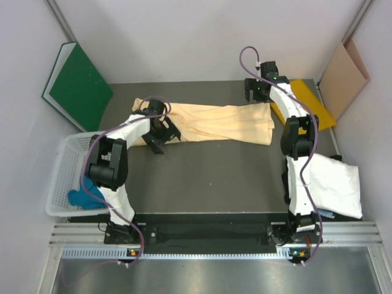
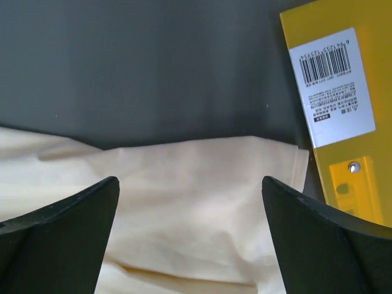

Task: Fold and stack the t-shirts
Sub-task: Fold the tshirt

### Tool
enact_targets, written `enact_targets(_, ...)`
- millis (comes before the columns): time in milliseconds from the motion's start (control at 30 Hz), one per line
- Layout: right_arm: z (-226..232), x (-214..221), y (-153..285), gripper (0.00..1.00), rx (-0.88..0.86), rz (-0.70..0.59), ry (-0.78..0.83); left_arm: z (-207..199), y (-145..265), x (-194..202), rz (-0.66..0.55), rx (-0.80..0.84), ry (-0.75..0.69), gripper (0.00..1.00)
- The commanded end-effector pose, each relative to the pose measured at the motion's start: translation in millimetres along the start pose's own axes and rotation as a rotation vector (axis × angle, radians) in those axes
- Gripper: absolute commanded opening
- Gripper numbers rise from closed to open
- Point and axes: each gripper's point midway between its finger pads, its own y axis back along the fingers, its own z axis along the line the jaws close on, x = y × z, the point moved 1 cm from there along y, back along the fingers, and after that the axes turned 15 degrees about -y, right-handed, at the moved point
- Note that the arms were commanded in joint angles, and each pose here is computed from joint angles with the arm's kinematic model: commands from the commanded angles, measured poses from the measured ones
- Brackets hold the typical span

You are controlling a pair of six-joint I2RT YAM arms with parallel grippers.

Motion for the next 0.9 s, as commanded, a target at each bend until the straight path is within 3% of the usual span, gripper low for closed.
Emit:
enact_targets(0,9.6,-21.9,-9.1,1.00,-0.055,-0.068,0.026,-8.8,8.5,-28.4,-0.064,0.072,0.164,0.99)
enact_targets(267,5.4,19.0,-42.2,0.99,-0.079,0.046,0.026,12.1,-23.3,-30.0,-0.001,-0.023,0.252,0.98)
enact_targets(400,-1.2,25.5,-39.1,1.00,-0.048,0.064,0.026,20.3,-38.9,-32.2,0.025,-0.073,0.283,0.93)
enact_targets(433,-3.8,28.8,-38.3,0.98,-0.037,0.071,0.024,23.8,-45.6,-29.4,0.046,-0.098,0.284,0.87)
enact_targets(500,-6.2,30.7,-33.3,0.86,-0.024,0.078,0.025,23.5,-47.5,-41.6,0.022,-0.110,0.289,0.75)
enact_targets(533,-9.4,36.5,-33.3,0.63,-0.012,0.093,0.021,23.8,-49.9,-47.1,0.018,-0.120,0.294,0.43)
enact_targets(600,-15.8,49.5,-29.1,0.36,0.011,0.137,0.011,31.2,-52.9,-57.6,-0.011,-0.165,0.293,0.06)
enact_targets(633,-19.5,55.1,-27.2,0.07,0.028,0.153,0.007,30.2,-56.1,-66.4,-0.017,-0.178,0.286,0.00)
enact_targets(667,-22.3,62.3,-24.7,0.00,0.040,0.175,-0.005,34.4,-56.6,-67.1,-0.005,-0.206,0.280,0.00)
enact_targets(867,-35.5,127.2,19.9,0.00,0.047,0.334,-0.058,28.6,-61.0,-113.4,-0.118,-0.233,0.195,0.00)
